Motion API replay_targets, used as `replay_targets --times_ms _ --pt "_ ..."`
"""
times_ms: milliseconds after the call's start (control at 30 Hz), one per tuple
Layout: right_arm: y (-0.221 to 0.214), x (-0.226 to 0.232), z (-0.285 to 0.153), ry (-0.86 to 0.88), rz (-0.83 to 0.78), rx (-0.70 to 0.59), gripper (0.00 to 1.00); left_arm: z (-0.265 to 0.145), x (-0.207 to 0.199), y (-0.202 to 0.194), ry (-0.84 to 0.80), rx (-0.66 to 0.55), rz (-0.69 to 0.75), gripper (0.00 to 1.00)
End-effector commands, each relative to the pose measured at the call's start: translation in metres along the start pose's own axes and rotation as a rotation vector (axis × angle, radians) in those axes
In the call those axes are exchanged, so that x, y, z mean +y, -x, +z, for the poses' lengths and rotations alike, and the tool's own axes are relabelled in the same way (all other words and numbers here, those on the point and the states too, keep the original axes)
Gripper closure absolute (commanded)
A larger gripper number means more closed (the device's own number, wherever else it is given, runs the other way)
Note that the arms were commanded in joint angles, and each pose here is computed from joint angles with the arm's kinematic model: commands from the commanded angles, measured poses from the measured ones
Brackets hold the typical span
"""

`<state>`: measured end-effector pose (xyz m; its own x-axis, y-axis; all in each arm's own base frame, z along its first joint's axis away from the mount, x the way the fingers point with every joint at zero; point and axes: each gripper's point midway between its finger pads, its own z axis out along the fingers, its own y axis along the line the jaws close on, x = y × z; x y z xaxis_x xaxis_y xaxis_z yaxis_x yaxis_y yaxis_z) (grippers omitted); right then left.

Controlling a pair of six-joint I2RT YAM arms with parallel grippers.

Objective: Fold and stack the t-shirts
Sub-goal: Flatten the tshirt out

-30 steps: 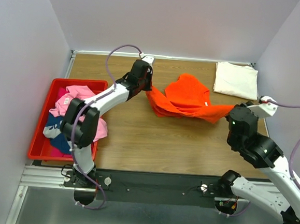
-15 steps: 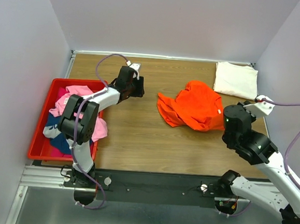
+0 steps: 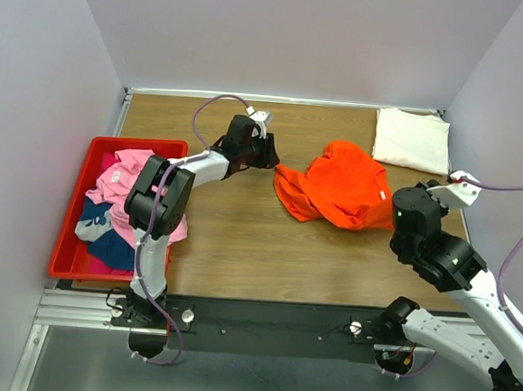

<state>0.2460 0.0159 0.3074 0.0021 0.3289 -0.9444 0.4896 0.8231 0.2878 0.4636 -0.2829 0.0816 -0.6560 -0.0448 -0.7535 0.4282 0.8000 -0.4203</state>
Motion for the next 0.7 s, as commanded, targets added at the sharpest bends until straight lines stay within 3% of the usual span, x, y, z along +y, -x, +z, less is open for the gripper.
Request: replay_targets --times_ms 0,667 --pt "0.0 -0.003 -0.002 0.005 0.031 0.0 1.0 0.013 -0.009 0.009 -0.054 -0.013 -0.017 0.5" --pt "-0.004 0.0 -0.001 0.008 0.024 0.01 1.0 0.047 0.0 -0.02 0.018 0.057 -0.029 0.53"
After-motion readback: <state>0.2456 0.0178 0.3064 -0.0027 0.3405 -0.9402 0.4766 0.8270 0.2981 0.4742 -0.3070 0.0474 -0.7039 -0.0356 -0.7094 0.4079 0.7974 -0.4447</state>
